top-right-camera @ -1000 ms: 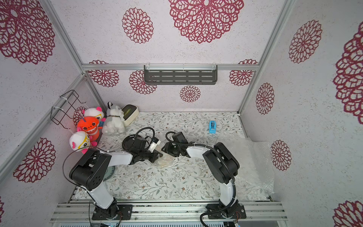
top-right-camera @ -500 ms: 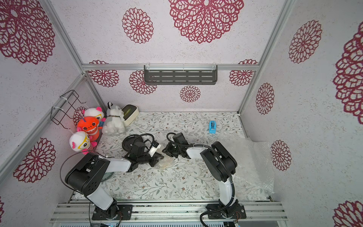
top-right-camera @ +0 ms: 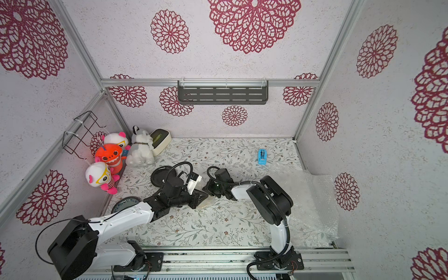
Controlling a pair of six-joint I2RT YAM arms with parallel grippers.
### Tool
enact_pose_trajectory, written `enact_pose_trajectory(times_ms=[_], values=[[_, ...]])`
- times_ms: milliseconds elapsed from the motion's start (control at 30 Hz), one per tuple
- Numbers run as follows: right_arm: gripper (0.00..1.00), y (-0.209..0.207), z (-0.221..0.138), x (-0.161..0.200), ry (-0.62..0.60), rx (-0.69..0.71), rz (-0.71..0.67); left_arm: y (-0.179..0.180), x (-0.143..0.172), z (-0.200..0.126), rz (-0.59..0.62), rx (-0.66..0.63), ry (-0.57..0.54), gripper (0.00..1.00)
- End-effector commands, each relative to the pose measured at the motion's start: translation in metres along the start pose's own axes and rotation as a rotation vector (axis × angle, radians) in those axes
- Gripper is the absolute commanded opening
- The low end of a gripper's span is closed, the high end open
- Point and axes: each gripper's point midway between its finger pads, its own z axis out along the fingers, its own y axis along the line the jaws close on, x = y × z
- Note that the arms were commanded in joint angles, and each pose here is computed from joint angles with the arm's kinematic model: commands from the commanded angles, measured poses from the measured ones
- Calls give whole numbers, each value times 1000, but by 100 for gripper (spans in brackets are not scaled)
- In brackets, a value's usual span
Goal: Wrap dinner plates in bubble wrap
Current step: Wrap the plate in the bubble wrap.
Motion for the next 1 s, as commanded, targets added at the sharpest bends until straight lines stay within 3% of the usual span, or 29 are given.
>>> enact_pose_trajectory(times_ms=[0, 100, 367, 667, 700, 800, 867, 967], values=[[0, 10, -12, -10, -67, -12, 5, 40, 37, 22, -184, -172, 142, 8], [0, 19, -18, -13, -79, -26, -15, 64, 41, 37, -199, -285, 205, 0], [0, 27, -36, -11, -91, -26, -63, 90, 48, 38, -262, -359, 214, 0], [0, -49, -15, 28, 71, 108, 20, 91, 49, 41, -274, -356, 235, 0], [0, -53, -14, 27, 70, 123, 22, 87, 45, 39, -269, -339, 222, 1], [0, -60, -15, 27, 69, 168, 17, 61, 21, 24, -259, -224, 142, 17], [0, -61, -16, 26, 64, 177, 13, 30, -12, 6, -252, -96, 43, 25], [0, -61, -17, 25, 54, 182, 7, 14, -51, -16, -280, -63, -77, 29]])
